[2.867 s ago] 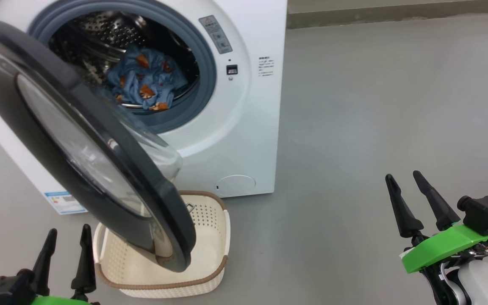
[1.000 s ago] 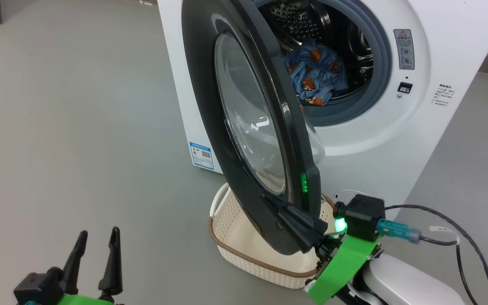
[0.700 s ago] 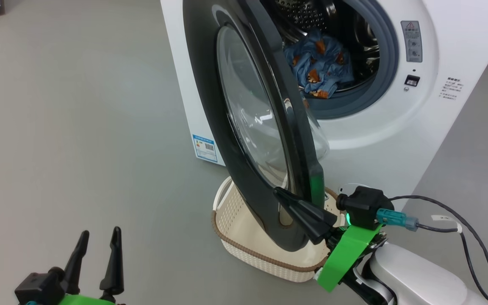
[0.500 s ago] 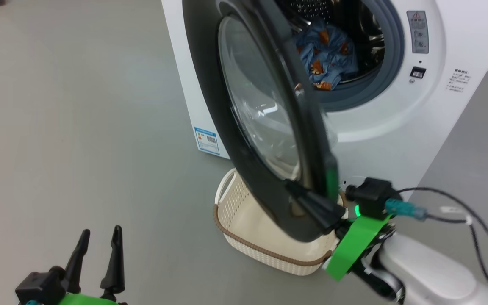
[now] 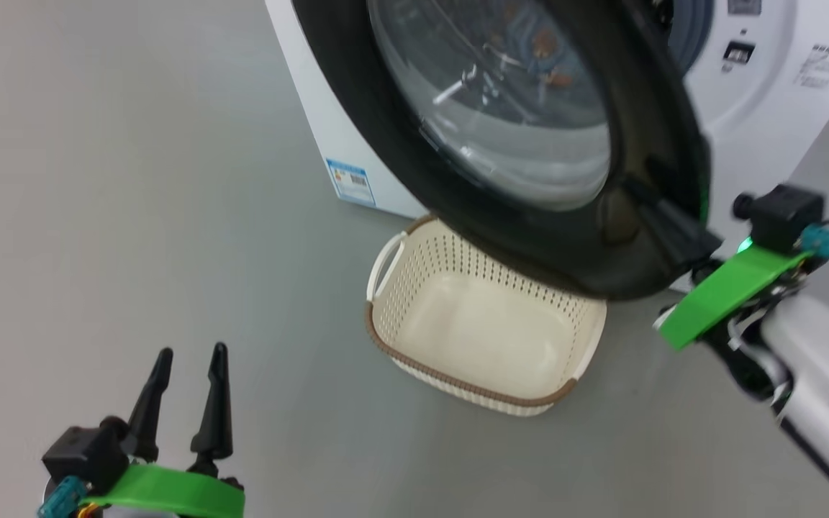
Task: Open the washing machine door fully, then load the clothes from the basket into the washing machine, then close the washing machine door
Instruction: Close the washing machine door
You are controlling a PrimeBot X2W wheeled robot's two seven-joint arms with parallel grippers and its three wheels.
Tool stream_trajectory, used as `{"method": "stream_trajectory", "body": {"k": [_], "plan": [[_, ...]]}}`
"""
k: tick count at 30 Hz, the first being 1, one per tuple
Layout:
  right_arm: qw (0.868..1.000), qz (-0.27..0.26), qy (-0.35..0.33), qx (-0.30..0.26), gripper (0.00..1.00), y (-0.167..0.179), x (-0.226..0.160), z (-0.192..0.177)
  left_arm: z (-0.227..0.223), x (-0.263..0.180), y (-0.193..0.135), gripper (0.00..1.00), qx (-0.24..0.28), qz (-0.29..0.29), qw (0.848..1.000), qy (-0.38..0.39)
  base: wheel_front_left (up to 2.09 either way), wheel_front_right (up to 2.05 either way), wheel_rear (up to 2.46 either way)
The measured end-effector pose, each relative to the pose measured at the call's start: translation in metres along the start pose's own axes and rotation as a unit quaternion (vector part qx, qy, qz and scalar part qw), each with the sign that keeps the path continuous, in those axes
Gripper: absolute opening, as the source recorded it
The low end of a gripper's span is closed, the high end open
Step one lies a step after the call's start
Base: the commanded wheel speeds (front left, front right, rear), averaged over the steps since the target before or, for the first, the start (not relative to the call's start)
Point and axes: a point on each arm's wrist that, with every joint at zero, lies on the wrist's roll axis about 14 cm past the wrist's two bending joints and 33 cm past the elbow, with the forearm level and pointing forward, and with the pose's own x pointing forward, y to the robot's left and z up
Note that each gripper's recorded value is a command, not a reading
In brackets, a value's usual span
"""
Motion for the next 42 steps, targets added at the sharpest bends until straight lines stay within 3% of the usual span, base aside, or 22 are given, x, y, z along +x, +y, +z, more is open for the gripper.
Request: {"method": "stream_trajectory", "body": {"k": [20, 28, 42], "plan": [[0.993, -0.118, -0.019, 0.017, 0.0, -0.149, 0.032, -0.006, -0.03, 0.046, -0.011, 1.0, 0.012, 0.005, 0.999, 0.038, 0.0, 0.0, 0.0], [0.992, -0.116, -0.034, 0.021, 0.0, -0.159, 0.054, -0.002, -0.029, 0.049, -0.002, 1.0, 0.016, 0.024, 0.999, 0.037, 0.0, 0.0, 0.0], [0.989, -0.139, -0.043, 0.019, 0.0, -0.155, 0.046, 0.018, -0.018, 0.046, -0.003, 1.0, 0.014, 0.018, 1.0, 0.019, 0.0, 0.0, 0.0]]}}
